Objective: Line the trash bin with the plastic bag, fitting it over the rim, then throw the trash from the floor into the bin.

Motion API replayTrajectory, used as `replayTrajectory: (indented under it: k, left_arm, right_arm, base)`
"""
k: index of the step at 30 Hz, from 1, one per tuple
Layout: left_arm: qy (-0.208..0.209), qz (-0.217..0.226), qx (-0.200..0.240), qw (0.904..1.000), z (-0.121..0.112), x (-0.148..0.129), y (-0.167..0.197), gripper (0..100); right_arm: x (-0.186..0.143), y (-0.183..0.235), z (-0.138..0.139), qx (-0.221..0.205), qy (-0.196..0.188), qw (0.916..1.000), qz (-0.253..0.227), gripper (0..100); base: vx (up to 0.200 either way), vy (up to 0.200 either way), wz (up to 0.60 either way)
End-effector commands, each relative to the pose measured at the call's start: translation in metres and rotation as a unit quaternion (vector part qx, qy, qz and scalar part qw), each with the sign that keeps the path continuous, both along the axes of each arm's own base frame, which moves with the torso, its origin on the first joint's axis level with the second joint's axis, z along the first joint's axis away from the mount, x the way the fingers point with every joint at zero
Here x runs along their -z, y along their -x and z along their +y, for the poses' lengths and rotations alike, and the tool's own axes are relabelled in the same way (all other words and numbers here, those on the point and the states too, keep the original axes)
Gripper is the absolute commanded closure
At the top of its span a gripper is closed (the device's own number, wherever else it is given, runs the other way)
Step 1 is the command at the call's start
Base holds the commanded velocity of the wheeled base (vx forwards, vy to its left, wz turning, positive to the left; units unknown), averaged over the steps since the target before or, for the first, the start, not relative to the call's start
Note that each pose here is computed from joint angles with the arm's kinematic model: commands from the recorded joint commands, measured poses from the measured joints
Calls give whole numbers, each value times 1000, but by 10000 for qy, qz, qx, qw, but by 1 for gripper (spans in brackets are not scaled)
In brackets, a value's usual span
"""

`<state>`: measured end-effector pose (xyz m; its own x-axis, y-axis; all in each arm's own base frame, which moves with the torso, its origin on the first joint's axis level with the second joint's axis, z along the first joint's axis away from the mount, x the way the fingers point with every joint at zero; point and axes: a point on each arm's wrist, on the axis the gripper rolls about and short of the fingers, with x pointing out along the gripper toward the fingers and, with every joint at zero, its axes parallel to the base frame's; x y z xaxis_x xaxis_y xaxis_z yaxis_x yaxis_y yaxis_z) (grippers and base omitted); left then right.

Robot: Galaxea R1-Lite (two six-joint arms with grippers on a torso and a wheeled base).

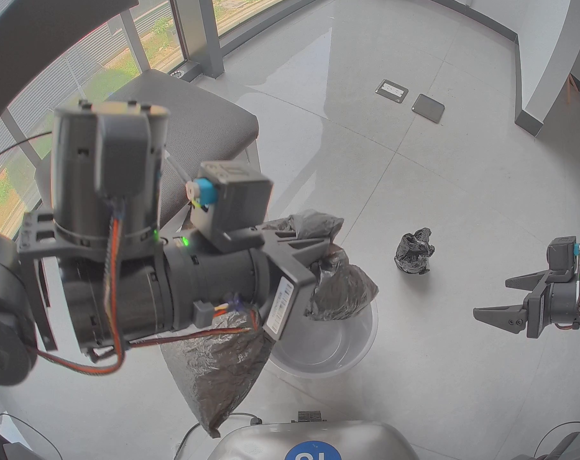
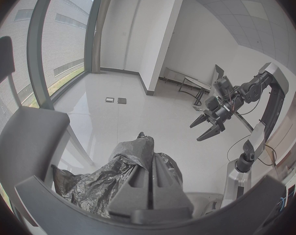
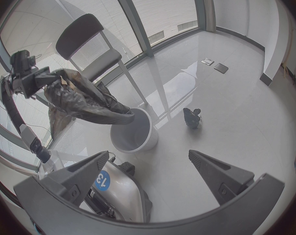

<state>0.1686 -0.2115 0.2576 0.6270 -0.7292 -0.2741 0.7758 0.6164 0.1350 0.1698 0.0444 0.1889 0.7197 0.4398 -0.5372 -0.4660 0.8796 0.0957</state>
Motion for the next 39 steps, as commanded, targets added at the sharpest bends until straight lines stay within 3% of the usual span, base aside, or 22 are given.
replayTrajectory:
  k: [1,4,13,24,29,39]
  left_arm:
    - [-62,315,-77,9995,0,25,-5,100]
    - [446,584,309,9968,4,12,4,100]
    - [1107,882,1141,9833,22,-12,21,100]
    - [1234,889,1289,9799,30,-17,29,100]
    - [1337,841,1476,9764,35,-23,34,100]
    - [1546,955,1707,9684,42,-30,42,100]
  right_arm:
    - [8,-12,5,-76,26,9999,119,0]
    - [10,-19,9,-125,11,9999,77,0]
    - [15,-37,19,-579,-263,9980,-63,0]
    - [29,-54,31,-676,-288,9969,291,0]
    - [22,-76,34,-527,-711,9952,411,0]
    - [13,-121,47,-541,-790,9951,235,0]
  base:
    - [0,0,0]
    - [0,0,0]
    - [0,0,0]
    - [0,0,0]
    - [0,0,0]
    - [0,0,0]
